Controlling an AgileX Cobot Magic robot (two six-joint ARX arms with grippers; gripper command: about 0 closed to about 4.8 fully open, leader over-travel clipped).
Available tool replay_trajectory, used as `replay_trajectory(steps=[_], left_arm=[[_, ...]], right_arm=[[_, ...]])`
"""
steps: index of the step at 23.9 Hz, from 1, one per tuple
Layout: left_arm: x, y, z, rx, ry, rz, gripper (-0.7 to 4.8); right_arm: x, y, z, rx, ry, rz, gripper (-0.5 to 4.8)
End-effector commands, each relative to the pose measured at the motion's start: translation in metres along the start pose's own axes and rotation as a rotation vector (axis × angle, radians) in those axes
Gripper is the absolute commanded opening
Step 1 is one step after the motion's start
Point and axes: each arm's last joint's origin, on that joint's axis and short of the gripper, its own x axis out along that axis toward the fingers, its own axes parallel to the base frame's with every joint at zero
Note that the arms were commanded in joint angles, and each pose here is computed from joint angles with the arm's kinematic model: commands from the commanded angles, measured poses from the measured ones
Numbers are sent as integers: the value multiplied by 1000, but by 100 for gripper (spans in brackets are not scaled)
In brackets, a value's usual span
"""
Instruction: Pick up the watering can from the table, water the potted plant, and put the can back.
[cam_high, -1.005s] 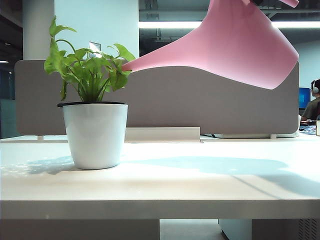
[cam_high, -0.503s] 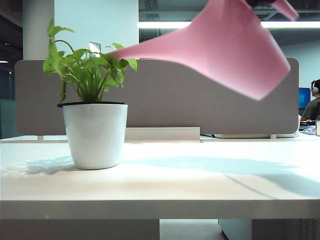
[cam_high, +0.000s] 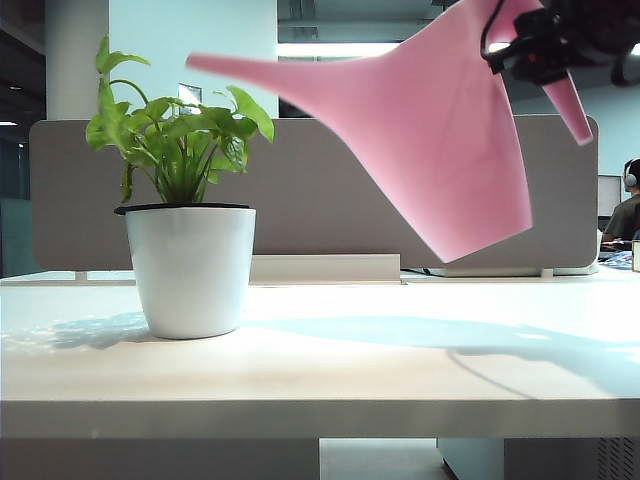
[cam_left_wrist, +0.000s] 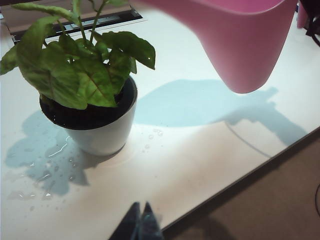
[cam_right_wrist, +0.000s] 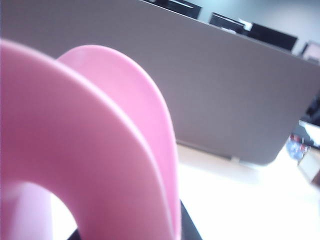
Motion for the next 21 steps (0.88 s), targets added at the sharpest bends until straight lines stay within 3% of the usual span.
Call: replay_trajectory(steps=[1,12,21], left_arm=[[-1,0,1,3,-10,0,3],[-1,0,1,3,-10,0,3],[-1,0,1,3,-10,1,3]], right_arm=[[-7,-1,-5,140,-92,-56,-6],[5,27,-85,256,-122,-94,-6],[12,39,-113,276,-45,-41,-6]])
